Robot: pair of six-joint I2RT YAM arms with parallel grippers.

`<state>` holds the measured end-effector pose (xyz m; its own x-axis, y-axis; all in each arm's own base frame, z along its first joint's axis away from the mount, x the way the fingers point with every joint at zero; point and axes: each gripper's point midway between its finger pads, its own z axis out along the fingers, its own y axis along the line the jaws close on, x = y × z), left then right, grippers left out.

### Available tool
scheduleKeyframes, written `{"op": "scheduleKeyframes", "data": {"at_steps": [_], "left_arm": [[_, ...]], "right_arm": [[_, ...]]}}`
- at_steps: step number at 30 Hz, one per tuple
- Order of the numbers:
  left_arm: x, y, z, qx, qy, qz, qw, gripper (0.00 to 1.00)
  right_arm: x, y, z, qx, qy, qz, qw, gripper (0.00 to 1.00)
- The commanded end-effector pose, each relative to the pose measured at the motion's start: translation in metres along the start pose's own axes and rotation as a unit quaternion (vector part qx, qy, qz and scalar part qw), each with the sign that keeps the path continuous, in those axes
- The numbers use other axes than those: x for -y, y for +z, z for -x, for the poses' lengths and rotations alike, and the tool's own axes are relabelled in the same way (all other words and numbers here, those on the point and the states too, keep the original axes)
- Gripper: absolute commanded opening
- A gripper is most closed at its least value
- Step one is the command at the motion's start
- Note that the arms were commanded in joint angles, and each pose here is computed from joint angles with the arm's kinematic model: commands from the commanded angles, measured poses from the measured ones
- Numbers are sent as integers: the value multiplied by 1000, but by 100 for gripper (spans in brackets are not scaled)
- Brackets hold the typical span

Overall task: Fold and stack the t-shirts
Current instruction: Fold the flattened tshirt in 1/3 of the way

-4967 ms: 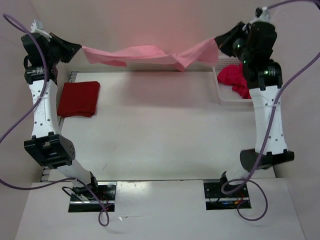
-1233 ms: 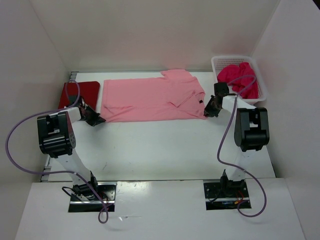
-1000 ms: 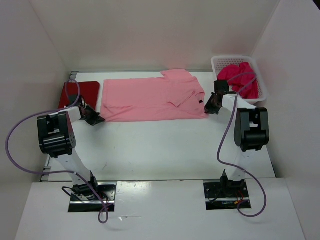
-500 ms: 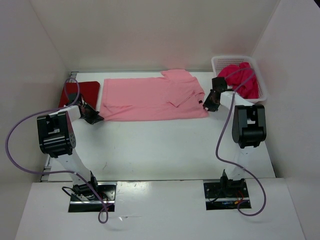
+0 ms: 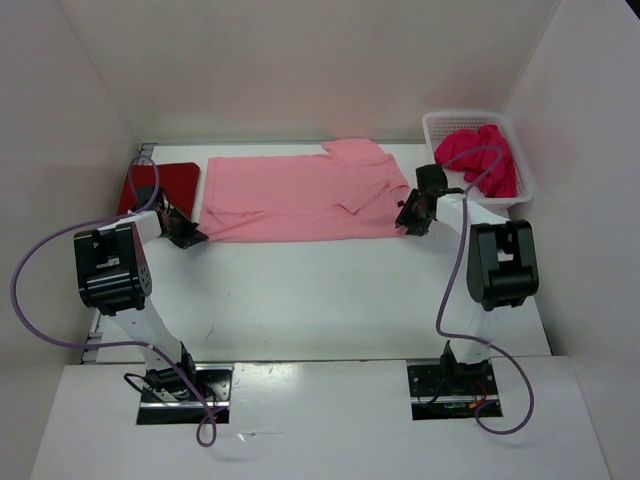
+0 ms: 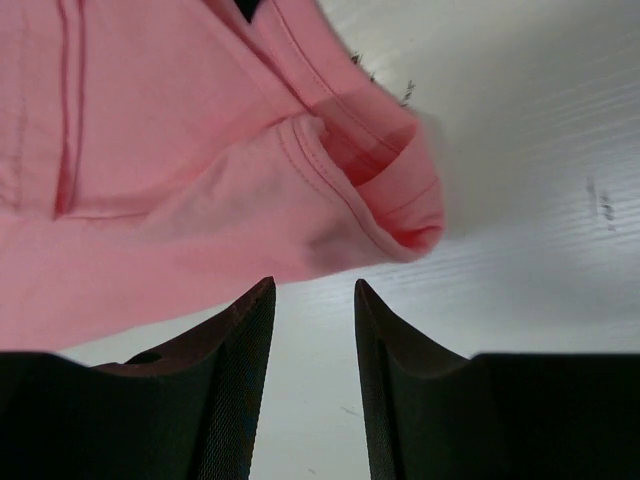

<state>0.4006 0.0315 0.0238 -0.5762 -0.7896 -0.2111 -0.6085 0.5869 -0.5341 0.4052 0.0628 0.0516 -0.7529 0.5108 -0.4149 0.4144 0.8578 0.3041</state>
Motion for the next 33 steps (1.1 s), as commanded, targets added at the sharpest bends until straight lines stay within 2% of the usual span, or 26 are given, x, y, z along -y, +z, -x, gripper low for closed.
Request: {"op": "scheduleKeyframes", "data": {"at_steps": [1,5,6,10,12,13,15,17,20,21,23,25,26,27,28,29,30,31,33], "left_arm": [[6,-2,5,6,19,-11,1000,0],[6,-2,5,6,19,-11,1000,0],[4,-3,3,1,16,-7,1000,0],[-13,-7,-12,-14,3,12,1000,0],[-18,-10,-32,-46,-6,9,999,0],[-23,-12,-32,-45,-11,11,999,0],[-34,-21,-34,-41,-10,22,999,0],[-48,-32,-44,-52,-20,27,998,0],[-59,-44,-67,-95,-67,-3,993,0],[-50,-51,-77,-121,-80,-43,988,0],[-57,-59,-97,-150,-110,-50,981,0],[-55,-69,-100,-145,-95,-55,983,0],[-58,-74,-108,-153,-102,-43,982,3],[-62,-77,-106,-143,-96,-37,984,12],[-57,-85,-102,-126,-86,-40,987,22],[-59,-90,-100,-119,-89,-36,988,39],[-57,-93,-97,-107,-83,-37,990,47],[-47,-103,-83,-80,-67,-46,993,55],[-38,-111,-65,-48,-47,-46,997,66]], "right_arm": [[-16,23,1,-1,13,12,1000,43],[-16,39,2,-11,19,4,1000,29],[-12,41,-2,-17,24,-6,1000,20],[6,39,-21,-31,24,-30,999,3],[12,24,-31,-42,24,-32,998,2],[21,20,-51,-66,25,-35,997,0],[23,1,-57,-61,25,-25,997,0],[39,-12,-89,-102,28,-35,994,0],[39,-40,-104,-109,53,-5,993,0],[33,-56,-103,-101,58,16,993,2],[26,-71,-113,-118,71,40,990,3],[23,-87,-119,-126,83,54,987,3],[25,-92,-126,-134,84,56,986,3],[31,-95,-135,-142,85,49,985,5],[30,-104,-129,-127,91,58,986,10],[31,-106,-130,-124,91,61,986,16],[31,-109,-131,-122,91,63,986,24],[28,-113,-123,-111,93,70,987,37],[18,-120,-107,-91,75,87,989,43]]}}
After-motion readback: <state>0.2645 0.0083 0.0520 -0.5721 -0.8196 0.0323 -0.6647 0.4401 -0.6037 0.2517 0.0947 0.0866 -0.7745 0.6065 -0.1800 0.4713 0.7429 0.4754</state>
